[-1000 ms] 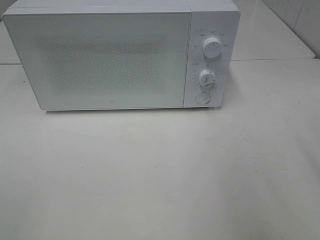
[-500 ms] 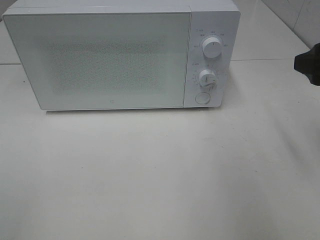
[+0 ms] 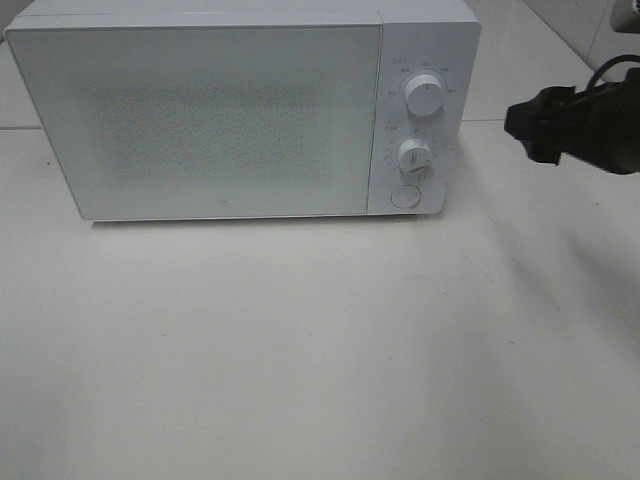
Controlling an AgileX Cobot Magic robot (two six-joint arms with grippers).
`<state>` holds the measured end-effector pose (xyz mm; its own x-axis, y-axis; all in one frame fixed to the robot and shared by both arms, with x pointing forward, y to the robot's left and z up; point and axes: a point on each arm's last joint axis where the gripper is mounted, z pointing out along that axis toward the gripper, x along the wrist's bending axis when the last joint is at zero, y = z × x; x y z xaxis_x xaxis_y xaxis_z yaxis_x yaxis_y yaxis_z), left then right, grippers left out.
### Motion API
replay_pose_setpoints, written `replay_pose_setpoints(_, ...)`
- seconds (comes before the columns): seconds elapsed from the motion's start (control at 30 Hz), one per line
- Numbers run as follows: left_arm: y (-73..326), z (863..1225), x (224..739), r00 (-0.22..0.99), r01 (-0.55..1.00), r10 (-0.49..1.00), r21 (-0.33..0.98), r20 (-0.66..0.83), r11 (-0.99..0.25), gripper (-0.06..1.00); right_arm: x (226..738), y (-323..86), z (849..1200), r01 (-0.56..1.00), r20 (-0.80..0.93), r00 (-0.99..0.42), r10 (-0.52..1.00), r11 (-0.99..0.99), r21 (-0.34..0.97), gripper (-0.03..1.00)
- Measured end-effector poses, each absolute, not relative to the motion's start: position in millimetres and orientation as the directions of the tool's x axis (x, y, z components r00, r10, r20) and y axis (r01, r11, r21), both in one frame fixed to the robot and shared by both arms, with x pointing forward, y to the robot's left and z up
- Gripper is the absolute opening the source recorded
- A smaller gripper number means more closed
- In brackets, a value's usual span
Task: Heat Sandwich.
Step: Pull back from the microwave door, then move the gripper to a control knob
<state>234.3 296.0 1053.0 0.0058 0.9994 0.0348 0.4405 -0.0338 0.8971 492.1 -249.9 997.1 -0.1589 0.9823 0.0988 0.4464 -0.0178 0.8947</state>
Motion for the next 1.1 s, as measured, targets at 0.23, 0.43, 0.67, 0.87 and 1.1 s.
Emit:
replay_pose_setpoints(0.23,296.0,1053.0,234.3,0.006,0.441,0.999,0.897,0.035,-0.034,0.97,502.5,-218.3,978.7,0.396,0.079,-0.223,0.972,0.017,0.918,0.76)
replay_pose_setpoints(0.43,296.0,1053.0,234.3,0.006,0.441,0.999,0.897,0.035,-0.034,0.97,499.1,-202.7,963.0,0.318,0.014,-0.22,0.975,0.058,0.946,0.76)
replay_pose_setpoints(0.67,296.0,1053.0,234.3,0.006,0.441,0.999,0.897,0.035,-0.034,0.97,488.1,-195.8,944.6,0.282,0.028,-0.146,0.989,0.015,0.959,0.76)
replay_pose_setpoints(0.87,296.0,1053.0,234.3,0.006,0.441,0.999,0.897,0.035,-0.034,0.97,482.6,-181.4,931.4,0.248,0.031,-0.106,0.994,-0.004,0.969,0.76)
replay_pose_setpoints(1.1,296.0,1053.0,234.3,0.006,0.441,0.999,0.897,0.035,-0.034,0.97,477.5,-169.8,917.8,0.237,0.01,-0.09,0.996,0.012,0.971,0.76)
